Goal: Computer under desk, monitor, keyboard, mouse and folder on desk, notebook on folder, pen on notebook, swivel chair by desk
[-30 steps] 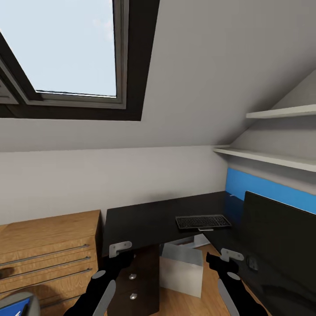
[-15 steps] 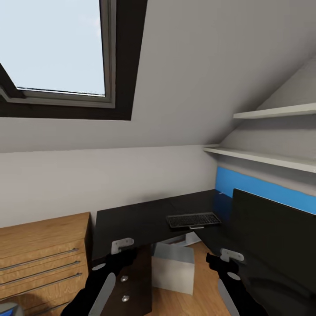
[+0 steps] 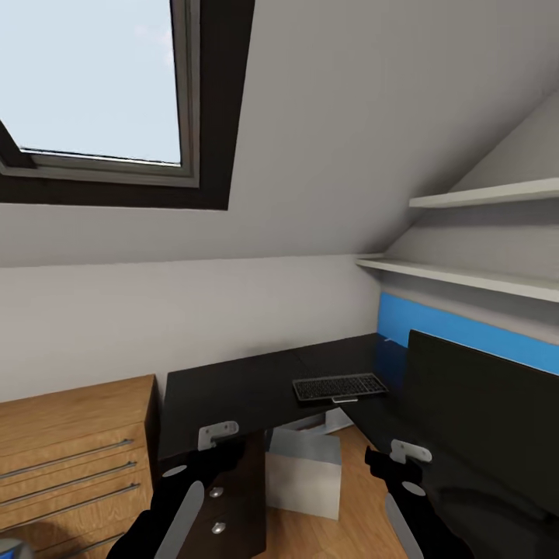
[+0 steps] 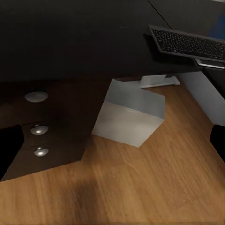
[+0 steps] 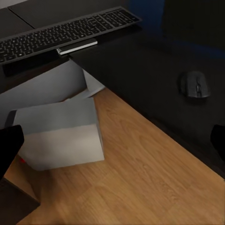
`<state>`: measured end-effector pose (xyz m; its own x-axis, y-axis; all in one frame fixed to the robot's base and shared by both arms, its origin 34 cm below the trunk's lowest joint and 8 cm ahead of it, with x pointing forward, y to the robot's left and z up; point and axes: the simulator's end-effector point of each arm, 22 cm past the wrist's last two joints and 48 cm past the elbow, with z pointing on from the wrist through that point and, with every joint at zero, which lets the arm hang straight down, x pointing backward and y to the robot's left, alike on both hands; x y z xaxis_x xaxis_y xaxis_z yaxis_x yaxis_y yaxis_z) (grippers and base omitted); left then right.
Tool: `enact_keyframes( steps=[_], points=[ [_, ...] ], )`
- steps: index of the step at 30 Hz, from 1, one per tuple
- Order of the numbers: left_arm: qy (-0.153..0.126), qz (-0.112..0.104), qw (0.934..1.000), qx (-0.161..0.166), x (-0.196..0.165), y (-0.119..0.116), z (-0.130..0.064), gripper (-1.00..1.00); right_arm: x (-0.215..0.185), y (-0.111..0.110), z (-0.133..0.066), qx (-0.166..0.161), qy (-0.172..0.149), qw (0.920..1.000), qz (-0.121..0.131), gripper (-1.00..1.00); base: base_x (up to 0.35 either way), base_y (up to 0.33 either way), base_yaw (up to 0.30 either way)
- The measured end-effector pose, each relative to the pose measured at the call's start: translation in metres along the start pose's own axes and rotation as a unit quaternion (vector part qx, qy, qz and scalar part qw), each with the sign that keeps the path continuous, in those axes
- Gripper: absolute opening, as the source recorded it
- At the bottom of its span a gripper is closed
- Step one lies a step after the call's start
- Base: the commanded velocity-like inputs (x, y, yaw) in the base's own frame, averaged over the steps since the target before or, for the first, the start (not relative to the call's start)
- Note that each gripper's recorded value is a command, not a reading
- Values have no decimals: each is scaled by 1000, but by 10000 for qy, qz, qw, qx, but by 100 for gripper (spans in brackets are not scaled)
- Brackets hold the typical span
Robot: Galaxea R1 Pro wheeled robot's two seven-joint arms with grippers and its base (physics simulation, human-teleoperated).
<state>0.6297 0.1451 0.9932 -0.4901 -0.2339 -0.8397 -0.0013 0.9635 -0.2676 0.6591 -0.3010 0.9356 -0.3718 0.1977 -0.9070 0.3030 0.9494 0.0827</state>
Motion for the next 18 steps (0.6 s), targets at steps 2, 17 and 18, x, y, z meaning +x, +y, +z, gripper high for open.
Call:
enact_keyframes(
  steps=[2,17,18],
  points=[
    [1,2,10000,1,1,0,1,100,1,0,1,3,-2,10000,-2,100,0,0,0],
    [-4,5,10000,-5,13,5,12,100,15,0,11,1,-3,10000,1,100,0,0,0],
    [-4,7,10000,-4,14,5,13,100,15,0,12,1,-3,10000,1,100,0,0,0]
  ],
)
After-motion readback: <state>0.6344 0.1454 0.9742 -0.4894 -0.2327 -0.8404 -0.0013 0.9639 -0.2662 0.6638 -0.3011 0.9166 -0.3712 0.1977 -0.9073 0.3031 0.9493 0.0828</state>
